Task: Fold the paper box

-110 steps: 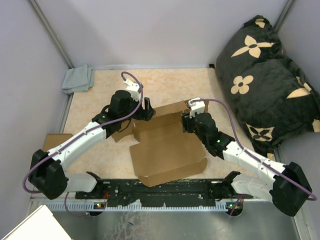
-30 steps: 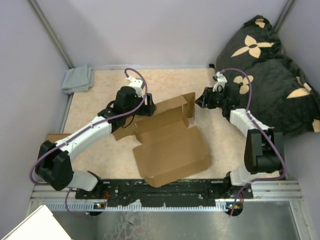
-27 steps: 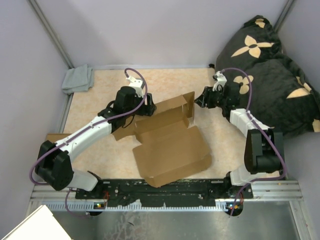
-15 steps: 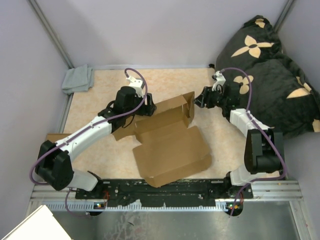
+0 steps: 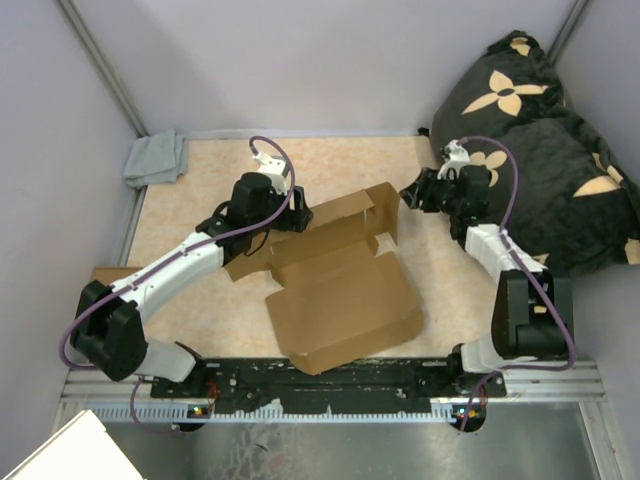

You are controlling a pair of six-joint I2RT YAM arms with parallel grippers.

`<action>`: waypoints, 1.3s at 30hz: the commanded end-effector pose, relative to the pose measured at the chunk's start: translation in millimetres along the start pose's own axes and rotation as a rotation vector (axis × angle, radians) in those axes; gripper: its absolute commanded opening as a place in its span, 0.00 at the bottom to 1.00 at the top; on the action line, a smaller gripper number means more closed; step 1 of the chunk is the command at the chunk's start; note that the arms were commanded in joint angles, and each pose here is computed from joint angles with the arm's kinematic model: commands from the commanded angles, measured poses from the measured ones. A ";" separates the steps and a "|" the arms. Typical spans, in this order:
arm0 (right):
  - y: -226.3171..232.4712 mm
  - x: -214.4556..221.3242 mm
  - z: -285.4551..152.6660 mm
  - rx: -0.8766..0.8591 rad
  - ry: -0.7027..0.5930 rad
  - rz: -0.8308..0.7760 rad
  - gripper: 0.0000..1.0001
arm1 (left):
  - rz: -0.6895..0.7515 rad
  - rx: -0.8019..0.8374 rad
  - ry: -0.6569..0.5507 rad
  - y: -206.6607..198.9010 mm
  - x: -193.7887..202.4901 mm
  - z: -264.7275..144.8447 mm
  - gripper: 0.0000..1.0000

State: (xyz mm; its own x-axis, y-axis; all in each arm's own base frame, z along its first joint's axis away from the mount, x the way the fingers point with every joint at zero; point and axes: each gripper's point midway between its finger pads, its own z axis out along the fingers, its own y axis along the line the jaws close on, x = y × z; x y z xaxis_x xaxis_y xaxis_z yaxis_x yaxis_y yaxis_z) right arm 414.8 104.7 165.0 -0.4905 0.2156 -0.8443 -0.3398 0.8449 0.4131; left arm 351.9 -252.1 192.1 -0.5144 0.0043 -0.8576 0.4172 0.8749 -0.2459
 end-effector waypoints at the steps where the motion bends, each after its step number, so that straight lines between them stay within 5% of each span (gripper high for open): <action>1: -12.7 -66.8 1.5 0.079 -0.183 -0.014 0.53 | 0.014 0.005 0.039 -1.5 8.5 1.4 0.75; 12: -30.6 -26.7 76.6 -0.074 -0.035 0.081 0.52 | 0.012 0.008 0.043 -2.2 9.2 4.1 0.75; 39: 4.2 14.6 71.6 -0.193 0.071 0.085 0.52 | 0.017 -0.007 0.043 0.4 9.4 3.8 0.75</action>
State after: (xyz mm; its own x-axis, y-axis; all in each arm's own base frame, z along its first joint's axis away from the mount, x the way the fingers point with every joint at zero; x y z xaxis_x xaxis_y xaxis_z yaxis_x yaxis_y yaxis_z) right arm 468.7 139.6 94.7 -0.6412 0.2651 -0.7202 -0.3619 0.7231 0.5884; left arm 353.1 -254.0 192.0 -0.5138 0.0039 -0.8579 0.4212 0.8723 -0.2483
